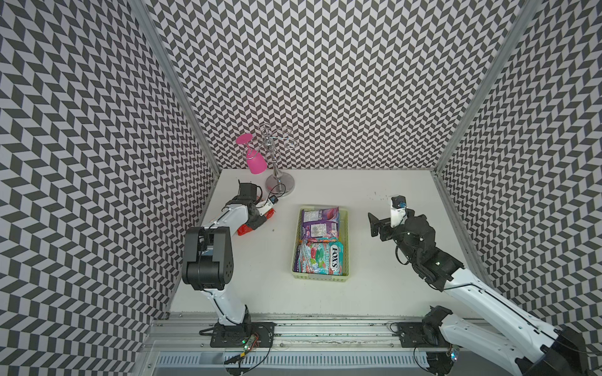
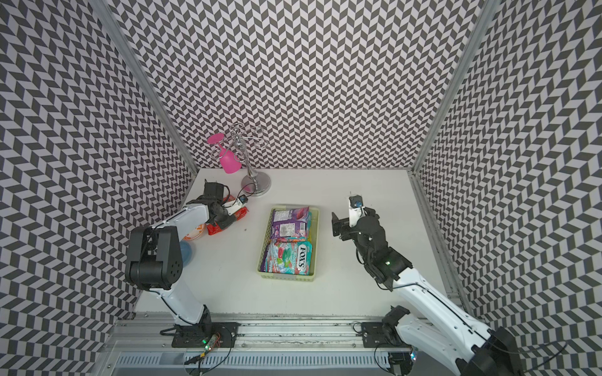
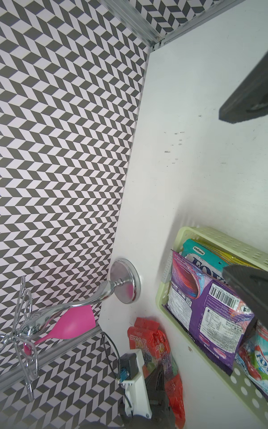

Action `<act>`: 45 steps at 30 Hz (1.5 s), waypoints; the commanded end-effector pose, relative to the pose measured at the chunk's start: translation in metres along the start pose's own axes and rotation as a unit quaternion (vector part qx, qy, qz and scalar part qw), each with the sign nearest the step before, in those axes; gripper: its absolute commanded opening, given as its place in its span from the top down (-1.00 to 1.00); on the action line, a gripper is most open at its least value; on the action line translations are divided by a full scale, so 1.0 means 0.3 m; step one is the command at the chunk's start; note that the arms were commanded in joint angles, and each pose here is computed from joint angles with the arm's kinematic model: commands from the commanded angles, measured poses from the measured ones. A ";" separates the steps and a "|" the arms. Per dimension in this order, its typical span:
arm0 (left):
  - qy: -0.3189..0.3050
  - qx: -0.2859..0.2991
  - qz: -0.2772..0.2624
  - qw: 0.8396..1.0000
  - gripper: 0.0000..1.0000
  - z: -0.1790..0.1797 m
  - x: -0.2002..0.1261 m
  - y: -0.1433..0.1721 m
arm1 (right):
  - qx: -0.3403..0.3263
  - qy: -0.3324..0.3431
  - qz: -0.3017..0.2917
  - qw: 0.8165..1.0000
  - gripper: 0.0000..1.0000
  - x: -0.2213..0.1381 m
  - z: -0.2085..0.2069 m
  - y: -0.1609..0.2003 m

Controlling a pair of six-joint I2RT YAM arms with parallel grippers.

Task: Put the candies in the basket
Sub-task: Pick up the candy at the center of the board, then place the candy in the basket.

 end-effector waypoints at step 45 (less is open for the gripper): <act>0.222 0.266 -0.264 0.900 1.00 -0.620 -0.956 -0.383 | 0.002 0.029 0.004 1.000 -0.99 0.027 -0.038 0.022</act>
Point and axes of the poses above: each gripper's point midway between its finger pads, its own x axis out along the fingers, its own z axis along the line the jaws close on, y = z × x, the point moved 1 cm from there along -x, back along the fingers, and after that the axes turned 11 degrees about -x, right-handed, at the moved point
